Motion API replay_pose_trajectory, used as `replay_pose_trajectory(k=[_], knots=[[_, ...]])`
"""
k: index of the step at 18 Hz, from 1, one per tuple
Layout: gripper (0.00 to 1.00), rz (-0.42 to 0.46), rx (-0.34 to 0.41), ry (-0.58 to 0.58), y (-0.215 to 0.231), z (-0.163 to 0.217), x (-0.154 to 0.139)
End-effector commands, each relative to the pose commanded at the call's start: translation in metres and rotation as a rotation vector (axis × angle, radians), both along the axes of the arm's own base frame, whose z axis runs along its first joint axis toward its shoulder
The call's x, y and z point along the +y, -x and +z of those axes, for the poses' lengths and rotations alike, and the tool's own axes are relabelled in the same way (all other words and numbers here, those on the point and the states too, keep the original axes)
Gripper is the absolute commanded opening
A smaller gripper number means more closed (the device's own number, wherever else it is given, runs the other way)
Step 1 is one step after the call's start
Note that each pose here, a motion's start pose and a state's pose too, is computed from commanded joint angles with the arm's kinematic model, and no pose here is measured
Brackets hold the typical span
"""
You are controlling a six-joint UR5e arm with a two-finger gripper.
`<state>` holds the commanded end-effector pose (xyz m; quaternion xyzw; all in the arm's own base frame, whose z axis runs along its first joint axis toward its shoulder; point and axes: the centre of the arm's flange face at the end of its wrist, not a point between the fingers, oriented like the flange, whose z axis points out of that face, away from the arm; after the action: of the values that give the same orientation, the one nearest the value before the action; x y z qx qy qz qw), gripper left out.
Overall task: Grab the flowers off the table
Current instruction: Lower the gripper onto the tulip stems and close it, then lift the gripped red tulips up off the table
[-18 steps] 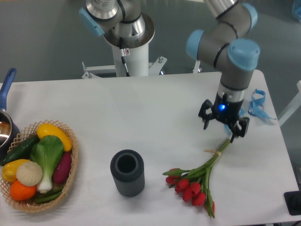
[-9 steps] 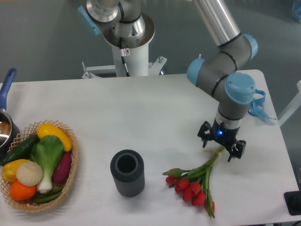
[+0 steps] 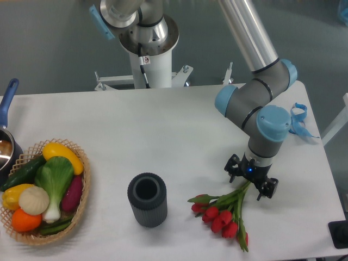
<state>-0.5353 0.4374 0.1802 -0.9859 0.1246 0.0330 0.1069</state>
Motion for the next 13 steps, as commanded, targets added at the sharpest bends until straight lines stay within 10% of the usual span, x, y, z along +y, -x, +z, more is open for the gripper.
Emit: replay_pose_trajectory(k=[7,13], knots=[[0.00,0.024,0.004,-0.007,0.000,0.007,0.003],[0.00,0.035,0.013,-0.015,0.002,0.013,0.005]])
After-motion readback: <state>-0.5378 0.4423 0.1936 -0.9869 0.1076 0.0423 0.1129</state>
